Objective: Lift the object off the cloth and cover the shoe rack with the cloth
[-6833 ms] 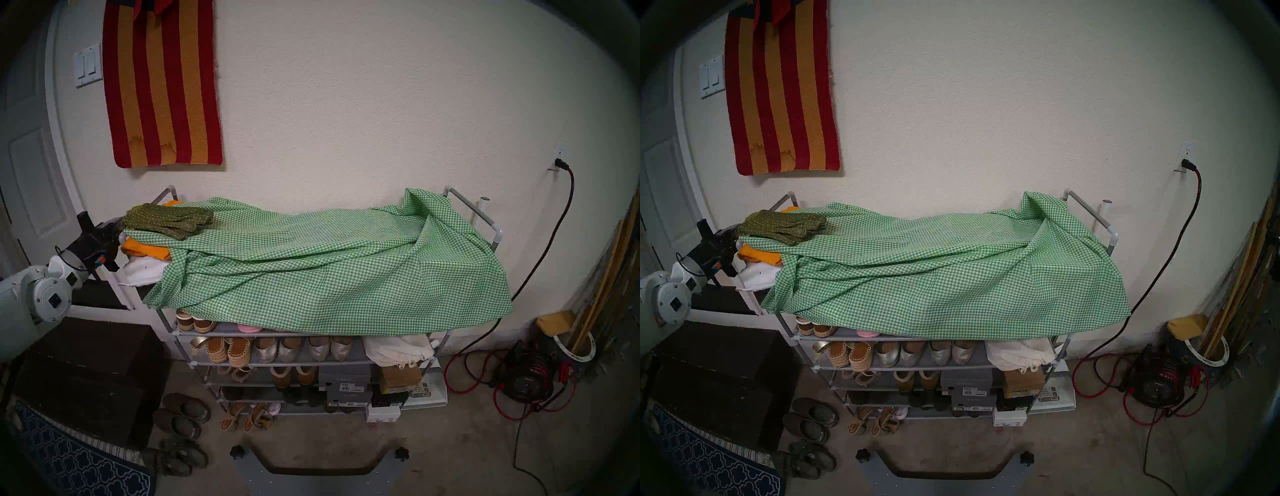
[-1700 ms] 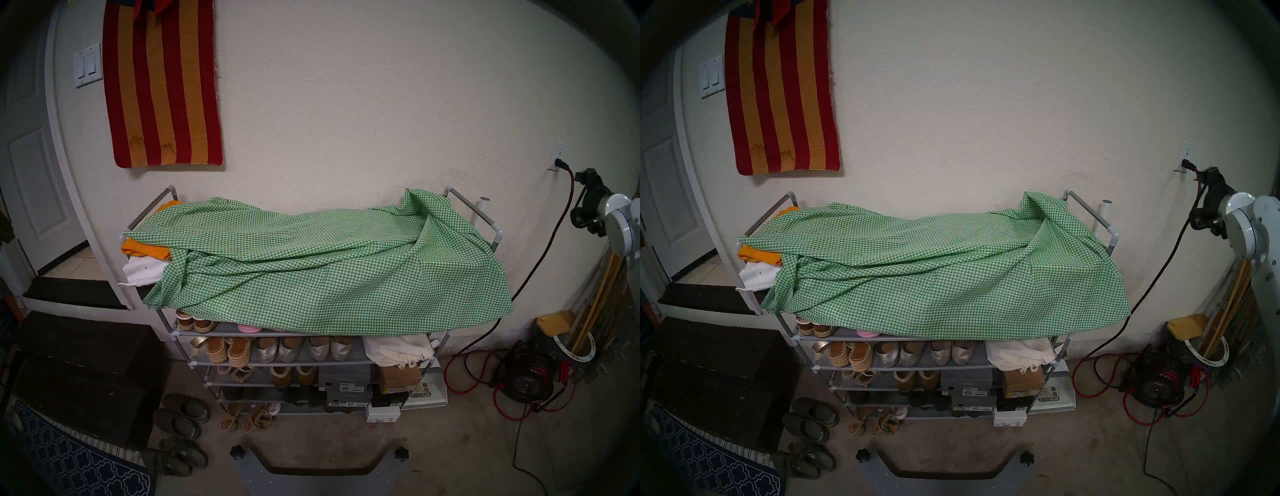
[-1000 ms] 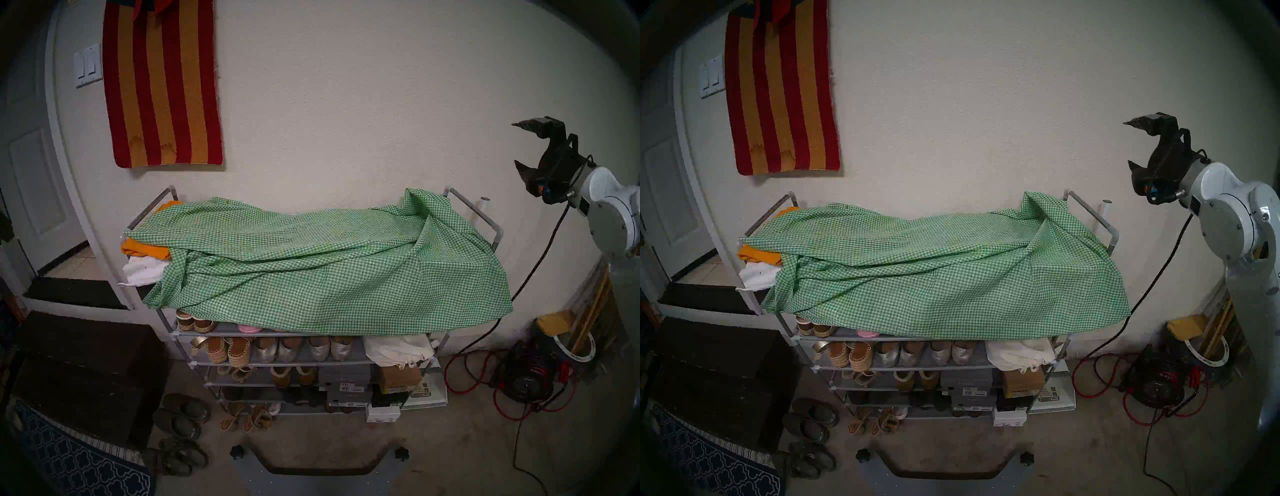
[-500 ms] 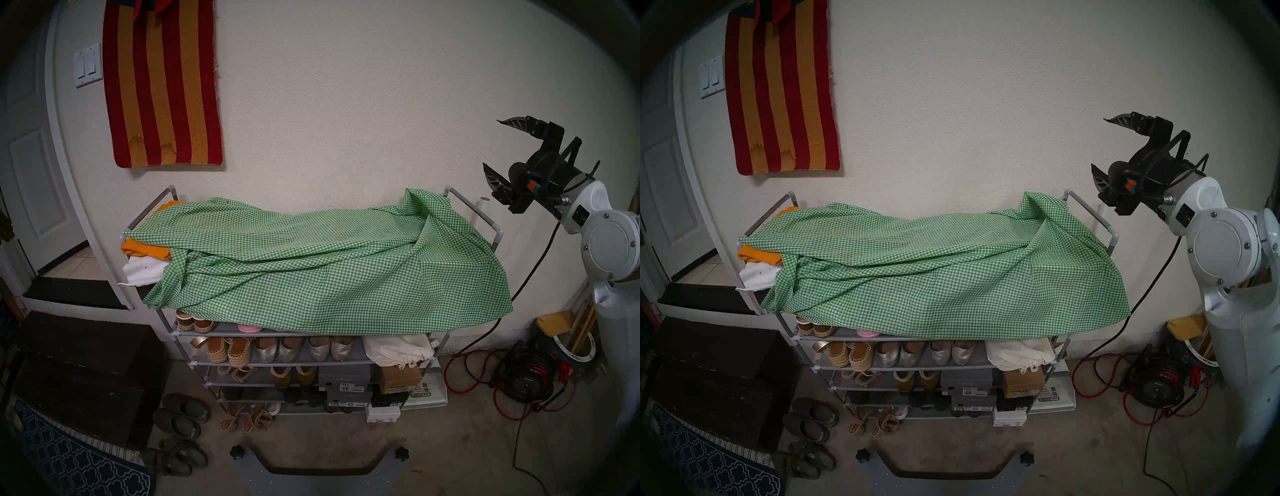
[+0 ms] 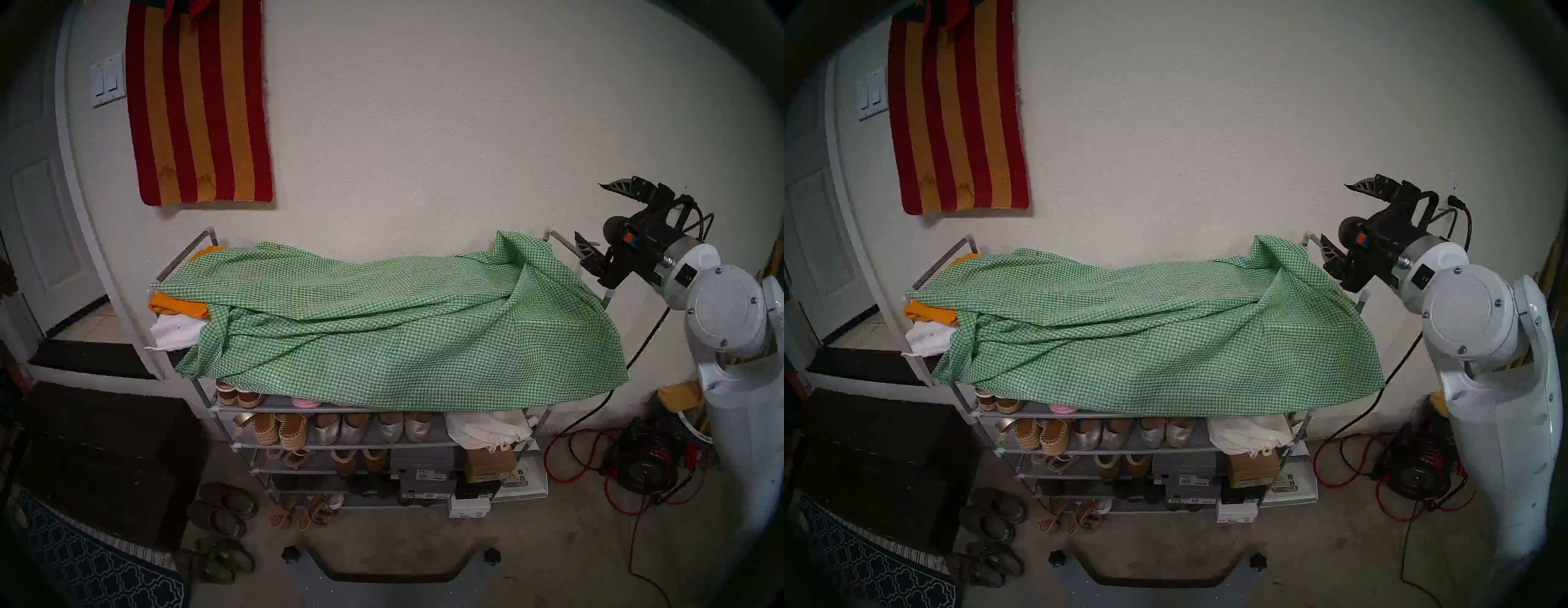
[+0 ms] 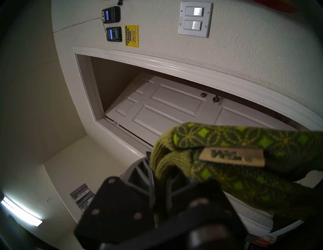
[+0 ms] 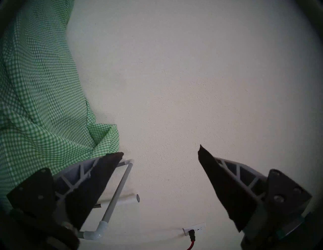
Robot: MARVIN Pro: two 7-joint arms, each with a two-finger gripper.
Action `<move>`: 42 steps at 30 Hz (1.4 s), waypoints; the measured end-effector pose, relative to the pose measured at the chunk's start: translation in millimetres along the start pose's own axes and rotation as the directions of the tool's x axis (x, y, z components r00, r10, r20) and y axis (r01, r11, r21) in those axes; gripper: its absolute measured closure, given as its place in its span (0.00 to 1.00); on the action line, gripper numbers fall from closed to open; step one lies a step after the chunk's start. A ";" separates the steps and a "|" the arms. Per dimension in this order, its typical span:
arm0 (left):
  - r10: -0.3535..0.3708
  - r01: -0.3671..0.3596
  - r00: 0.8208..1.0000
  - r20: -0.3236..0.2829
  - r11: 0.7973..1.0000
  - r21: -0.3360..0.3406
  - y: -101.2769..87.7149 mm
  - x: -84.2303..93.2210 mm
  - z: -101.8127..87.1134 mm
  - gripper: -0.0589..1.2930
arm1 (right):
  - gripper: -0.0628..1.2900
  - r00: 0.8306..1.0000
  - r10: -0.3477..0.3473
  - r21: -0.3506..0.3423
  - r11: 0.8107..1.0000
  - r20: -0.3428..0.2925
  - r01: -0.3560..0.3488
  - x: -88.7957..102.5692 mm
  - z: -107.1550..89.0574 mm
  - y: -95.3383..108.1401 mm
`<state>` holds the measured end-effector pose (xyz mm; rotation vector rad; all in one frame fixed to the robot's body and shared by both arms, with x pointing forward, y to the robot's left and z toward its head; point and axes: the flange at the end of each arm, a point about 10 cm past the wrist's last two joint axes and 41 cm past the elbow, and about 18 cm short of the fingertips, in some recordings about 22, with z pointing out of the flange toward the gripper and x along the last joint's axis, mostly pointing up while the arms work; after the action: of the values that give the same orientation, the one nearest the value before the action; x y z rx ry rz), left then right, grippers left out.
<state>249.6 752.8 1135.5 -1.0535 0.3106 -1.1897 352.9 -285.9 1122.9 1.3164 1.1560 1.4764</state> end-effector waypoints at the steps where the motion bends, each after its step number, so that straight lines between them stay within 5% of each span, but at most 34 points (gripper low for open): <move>1: 0.000 0.000 1.000 -0.001 1.000 0.000 0.0 0.1 0.0 0.90 | 0.05 1.000 -0.008 0.002 1.000 -0.001 0.008 0.9 3.4 -2.6; 15: -0.001 0.001 1.000 -0.001 1.000 -0.003 0.2 0.0 -0.6 0.90 | 0.05 1.000 -0.010 -0.060 0.998 -0.012 0.009 -19.6 53.4 -30.8; 20: -0.001 0.001 1.000 0.000 1.000 -0.004 0.2 -0.1 -0.7 0.90 | 0.05 0.996 -0.072 -0.048 0.996 -0.057 0.069 -11.8 69.5 -39.9; 33: -0.001 0.001 1.000 0.001 1.000 -0.004 0.0 0.0 -0.8 0.90 | 0.05 0.985 -0.156 -0.069 0.986 -0.079 0.150 -3.4 81.1 -36.2; 42: -0.001 0.001 1.000 0.001 1.000 -0.005 -0.1 0.0 -0.8 0.90 | 0.05 0.990 -0.134 -0.003 0.991 -0.037 0.134 -15.8 107.0 -56.5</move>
<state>249.0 752.4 1135.1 -1.0584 0.3120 -1.1893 461.2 -276.2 1067.5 1.1916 1.2435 1.4084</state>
